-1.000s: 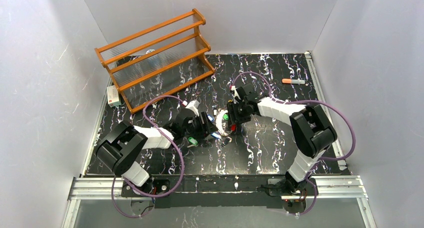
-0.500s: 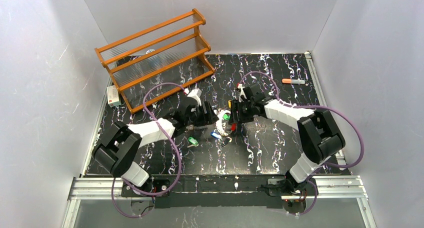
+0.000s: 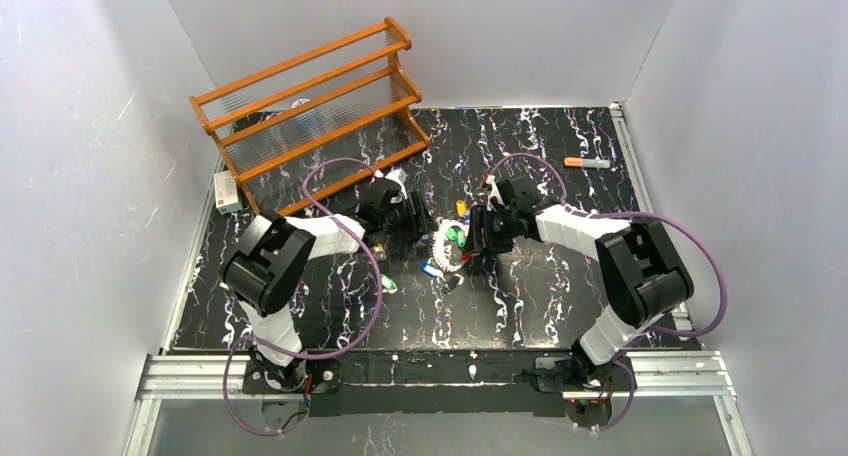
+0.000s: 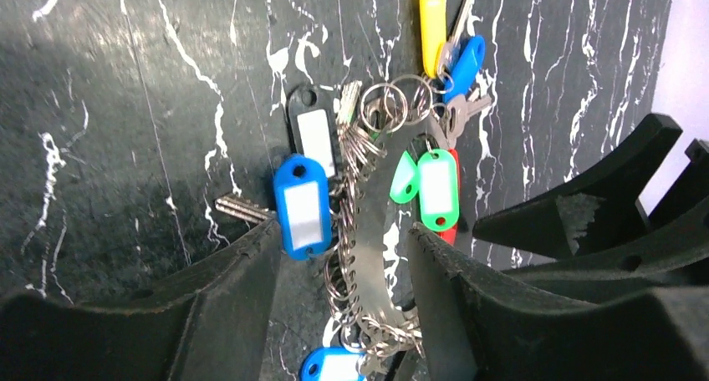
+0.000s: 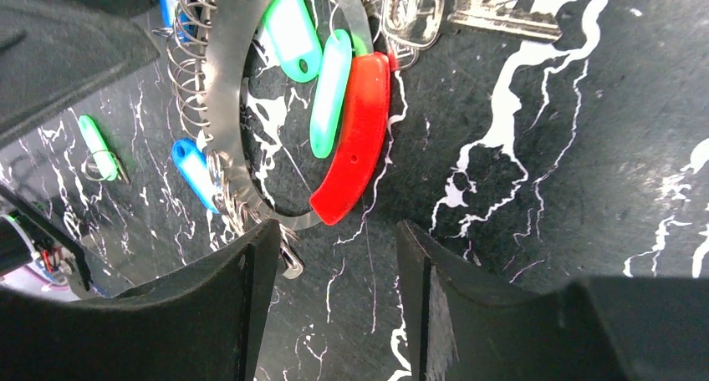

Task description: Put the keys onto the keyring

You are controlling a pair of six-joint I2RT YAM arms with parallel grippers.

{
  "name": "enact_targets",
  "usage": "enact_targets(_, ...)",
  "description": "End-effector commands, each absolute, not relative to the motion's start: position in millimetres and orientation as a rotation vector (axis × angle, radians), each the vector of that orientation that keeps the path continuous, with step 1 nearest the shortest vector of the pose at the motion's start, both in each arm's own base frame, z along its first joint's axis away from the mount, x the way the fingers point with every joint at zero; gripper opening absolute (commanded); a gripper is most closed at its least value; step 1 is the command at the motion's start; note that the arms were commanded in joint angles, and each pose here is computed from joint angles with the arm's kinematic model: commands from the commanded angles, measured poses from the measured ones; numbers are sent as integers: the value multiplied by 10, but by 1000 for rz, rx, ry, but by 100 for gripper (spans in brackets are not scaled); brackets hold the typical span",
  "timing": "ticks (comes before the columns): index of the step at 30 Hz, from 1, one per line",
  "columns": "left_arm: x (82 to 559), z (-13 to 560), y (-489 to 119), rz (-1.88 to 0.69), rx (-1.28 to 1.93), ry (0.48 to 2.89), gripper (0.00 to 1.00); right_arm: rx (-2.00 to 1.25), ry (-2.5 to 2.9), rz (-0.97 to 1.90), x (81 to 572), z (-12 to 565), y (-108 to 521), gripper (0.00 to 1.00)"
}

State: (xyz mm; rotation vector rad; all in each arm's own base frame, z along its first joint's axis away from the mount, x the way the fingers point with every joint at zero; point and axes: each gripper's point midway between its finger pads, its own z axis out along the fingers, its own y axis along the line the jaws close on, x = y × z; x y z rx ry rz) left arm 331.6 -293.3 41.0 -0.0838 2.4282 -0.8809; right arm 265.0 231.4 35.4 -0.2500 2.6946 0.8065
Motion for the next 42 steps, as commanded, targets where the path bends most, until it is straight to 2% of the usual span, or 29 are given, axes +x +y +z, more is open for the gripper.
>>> enact_targets(1, 3126, 394, -2932, -953, -149, 2470, 54, -276, 2597, 781, 2946, 545, 2381, 61)
enact_targets(12, 2678, 337, -2678, -907, -313, 2471, 54, -304, 2522, 657, 3509, 679, 2462, 61)
enact_targets(18, 2612, 178, -2740, -944, -331, 2508, 52, -325, 2565, 663, 3618, 469, 2551, 59)
enact_targets(24, 2768, 116, -2864, -961, -333, 2496, 46, -335, 2605, 705, 3403, 368, 2514, 46)
enact_targets(33, 3140, 114, -3014, -837, -172, 2526, 15, -315, 2698, 835, 2726, 323, 2376, 20)
enact_targets(37, 3323, 145, -3165, -814, -55, 2540, 12, -291, 2717, 938, 2466, 405, 2395, 14)
enact_targets(42, 3462, 135, -3355, -830, 79, 2566, 13, -313, 2704, 1079, 2221, 568, 2525, 14)
